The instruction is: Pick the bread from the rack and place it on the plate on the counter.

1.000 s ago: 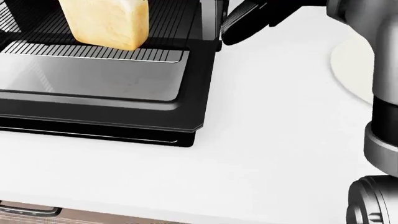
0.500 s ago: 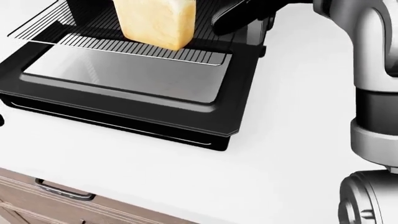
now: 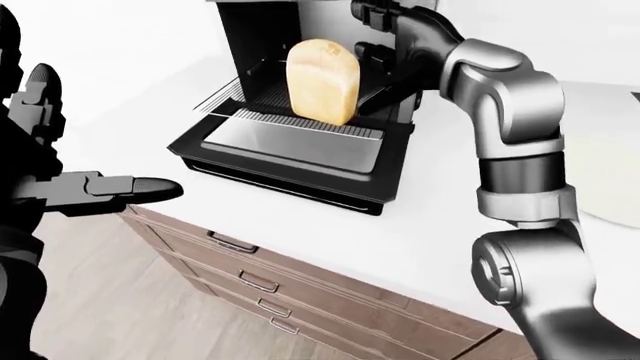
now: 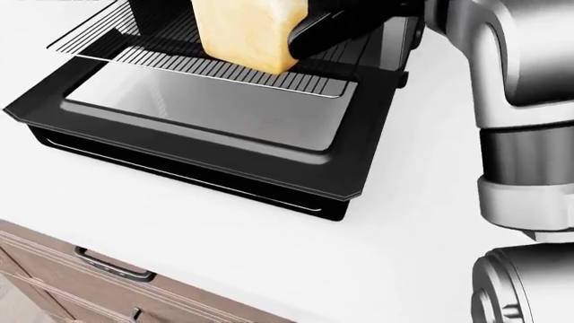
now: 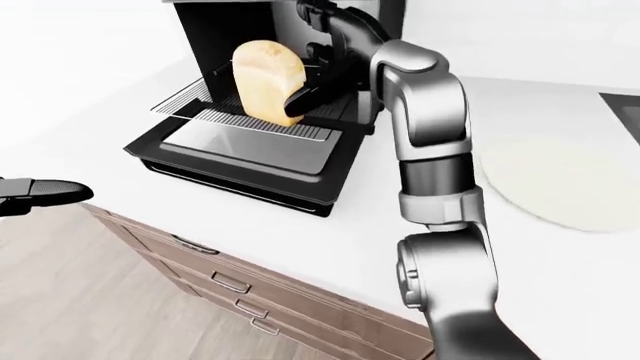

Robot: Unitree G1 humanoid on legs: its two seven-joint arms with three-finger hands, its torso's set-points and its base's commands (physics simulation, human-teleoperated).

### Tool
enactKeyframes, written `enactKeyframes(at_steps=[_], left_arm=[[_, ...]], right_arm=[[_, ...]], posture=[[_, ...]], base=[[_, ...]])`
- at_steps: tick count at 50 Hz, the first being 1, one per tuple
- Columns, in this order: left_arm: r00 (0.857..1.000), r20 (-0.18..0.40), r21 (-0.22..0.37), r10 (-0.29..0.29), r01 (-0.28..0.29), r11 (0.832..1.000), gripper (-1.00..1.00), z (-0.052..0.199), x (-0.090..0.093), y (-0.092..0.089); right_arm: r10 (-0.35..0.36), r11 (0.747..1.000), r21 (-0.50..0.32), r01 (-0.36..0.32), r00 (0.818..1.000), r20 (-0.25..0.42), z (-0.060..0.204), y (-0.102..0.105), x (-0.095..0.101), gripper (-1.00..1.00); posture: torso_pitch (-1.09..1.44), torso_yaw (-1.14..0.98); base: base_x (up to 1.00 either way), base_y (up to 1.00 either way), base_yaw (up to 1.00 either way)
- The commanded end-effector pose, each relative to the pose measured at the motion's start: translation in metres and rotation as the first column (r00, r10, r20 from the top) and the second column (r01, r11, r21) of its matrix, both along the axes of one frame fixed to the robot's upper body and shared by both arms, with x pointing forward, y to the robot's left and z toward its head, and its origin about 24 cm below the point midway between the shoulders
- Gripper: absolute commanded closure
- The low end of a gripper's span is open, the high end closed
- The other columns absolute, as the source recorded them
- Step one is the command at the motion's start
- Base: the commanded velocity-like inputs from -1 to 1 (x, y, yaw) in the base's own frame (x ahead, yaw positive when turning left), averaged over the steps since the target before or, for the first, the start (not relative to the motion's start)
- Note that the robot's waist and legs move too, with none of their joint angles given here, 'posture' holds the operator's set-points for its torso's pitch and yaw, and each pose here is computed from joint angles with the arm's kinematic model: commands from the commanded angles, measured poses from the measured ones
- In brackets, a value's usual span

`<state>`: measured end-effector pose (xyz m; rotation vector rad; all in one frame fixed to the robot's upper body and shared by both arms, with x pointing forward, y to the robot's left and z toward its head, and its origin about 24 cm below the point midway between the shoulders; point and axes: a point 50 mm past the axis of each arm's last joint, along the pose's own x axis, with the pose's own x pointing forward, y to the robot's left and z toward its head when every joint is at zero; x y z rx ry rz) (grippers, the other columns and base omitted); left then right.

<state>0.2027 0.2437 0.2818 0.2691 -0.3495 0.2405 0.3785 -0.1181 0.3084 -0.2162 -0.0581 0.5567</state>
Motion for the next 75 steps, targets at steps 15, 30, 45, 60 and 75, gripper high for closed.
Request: enactKeyframes(at_steps=[15,30,45,60,75], left_arm=[[0.998,0.060,0.023,0.013,-0.014,1.000,-1.00,0.009,-0.004,0.001],[0.998,0.051,0.023,0.024,-0.025,0.999,-1.00,0.004,-0.013,0.004],[0.998,0.058,0.024,0.022,-0.024,0.999,-1.00,0.008,-0.007,0.003],[0.997,0.066,0.027,0.027,-0.029,0.999,-1.00,0.010,-0.013,0.003],[0.998,0.058,0.026,0.030,-0.031,0.999,-1.00,0.006,-0.016,0.005]], right_arm=[[-0.027,1.000,-0.012,0.028,0.997,0.076,0.015,0.005,0.005,-1.00],[-0.063,0.998,0.002,0.063,0.997,0.047,0.002,0.016,0.018,-1.00],[-0.059,0.998,0.007,0.059,0.998,0.036,0.001,0.020,0.024,0.13],[-0.058,0.998,0.010,0.058,0.997,0.050,0.004,0.021,0.022,1.00],[-0.027,0.999,0.048,0.022,0.993,0.112,0.020,0.025,0.000,1.00]], posture=[[0.00,0.37],[0.00,0.37],[0.00,0.37],[0.00,0.37],[0.00,0.37]], base=[[0.00,0.00,0.00],[0.00,0.00,0.00],[0.00,0.00,0.00],[0.00,0.00,0.00],[0.00,0.00,0.00]])
